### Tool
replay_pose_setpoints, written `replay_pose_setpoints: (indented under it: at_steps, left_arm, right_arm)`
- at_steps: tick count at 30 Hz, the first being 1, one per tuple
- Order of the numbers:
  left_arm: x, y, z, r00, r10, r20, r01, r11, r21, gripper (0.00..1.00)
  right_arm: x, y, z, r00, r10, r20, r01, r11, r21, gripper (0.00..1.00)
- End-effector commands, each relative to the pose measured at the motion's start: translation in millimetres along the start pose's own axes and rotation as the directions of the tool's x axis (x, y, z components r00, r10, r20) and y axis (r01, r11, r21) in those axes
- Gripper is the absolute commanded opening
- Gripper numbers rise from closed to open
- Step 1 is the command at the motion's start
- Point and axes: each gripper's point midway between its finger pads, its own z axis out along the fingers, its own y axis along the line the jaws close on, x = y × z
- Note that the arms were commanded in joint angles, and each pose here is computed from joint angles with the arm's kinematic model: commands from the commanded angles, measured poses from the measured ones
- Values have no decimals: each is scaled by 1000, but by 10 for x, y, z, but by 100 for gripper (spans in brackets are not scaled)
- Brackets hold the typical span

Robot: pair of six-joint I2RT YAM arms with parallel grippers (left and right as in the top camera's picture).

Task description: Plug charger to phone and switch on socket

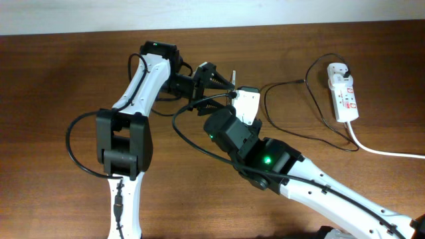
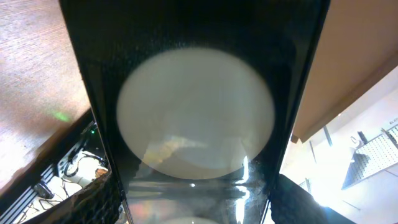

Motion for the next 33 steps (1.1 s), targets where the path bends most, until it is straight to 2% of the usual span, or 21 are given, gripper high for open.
replay_pose_setpoints:
  at_steps: [1,4,6,7,10,11,15,17,18,19,20,22,23,24,25,27,28,29,31,32,33]
  left_arm:
    - [16,-113,11,1000,21,-2,-21,999,35,69]
    - [14,-114,6,1000,21,-1,-21,999,36,77]
    - [-3,-116,-38,999,36,9,-36,999,39,98]
    - [-37,-111,-132,996,82,31,-84,996,40,99]
    - [-56,35,-467,989,111,97,-102,990,-99,99]
    - [9,-39,-571,979,168,118,-152,980,-128,99]
    - [558,-510,-1097,858,456,236,-350,856,-381,99]
    - [1051,-695,-1427,751,580,317,-308,731,-609,99]
    - [1415,-830,-1578,654,671,349,-265,636,-725,99]
    - [1687,-933,-1660,575,730,369,-226,575,-786,99]
    - [2180,-1092,-1767,424,817,390,-158,491,-857,99]
    - [3040,-1185,-1808,190,888,418,-63,436,-898,99]
    - [3451,-1129,-1717,91,912,401,-68,407,-911,99]
    - [3683,-1016,-1707,28,921,389,-35,390,-920,99]
    - [3775,-886,-1741,0,923,385,10,385,-923,99]
    - [3689,-574,-1772,19,920,391,59,389,-919,99]
    - [3449,-308,-1772,83,899,430,72,424,-903,99]
    - [3101,-23,-1797,154,826,543,108,532,-840,99]
    - [2510,409,-1846,213,641,737,197,711,-675,99]
    - [2123,736,-1832,239,477,846,263,807,-529,99]
    - [1942,924,-1827,266,442,856,294,809,-509,99]
  right_arm:
    - [-47,49,-21,1000,13,1,-13,1000,-19,10]
    - [-53,46,-32,1000,13,2,-13,1000,-20,6]
    - [-110,42,-95,1000,24,15,-24,999,-32,4]
    - [-132,22,-143,999,27,17,-26,999,-35,4]
    - [-186,-134,-368,1000,23,11,-23,999,-28,4]
    - [-212,-198,-471,1000,23,12,-23,999,-29,4]
    - [-292,-557,-957,995,98,13,-97,995,-34,4]
    - [-280,-733,-1135,994,113,7,-113,993,-27,4]
    - [-251,-825,-1205,985,170,-2,-170,985,-17,4]
    - [-222,-885,-1240,977,211,-9,-212,977,-8,4]
    - [-184,-928,-1273,968,249,-17,-249,968,-15,4]
    - [-37,-922,-1246,961,267,-69,-269,963,-30,4]
    - [92,-967,-1171,948,303,-92,-305,952,1,4]
    - [177,-973,-1096,941,324,-101,-325,946,10,4]
    - [226,-953,-1047,939,325,-109,-326,945,3,4]
    - [312,-924,-965,937,326,-122,-330,944,-7,4]
    - [352,-932,-950,938,321,-132,-325,946,-2,4]
    - [379,-920,-947,936,320,-146,-324,946,-6,4]
    - [394,-913,-950,935,319,-155,-324,946,-8,4]
    - [418,-895,-955,933,317,-172,-324,946,-13,4]
    - [445,-895,-959,931,313,-185,-321,947,-12,4]
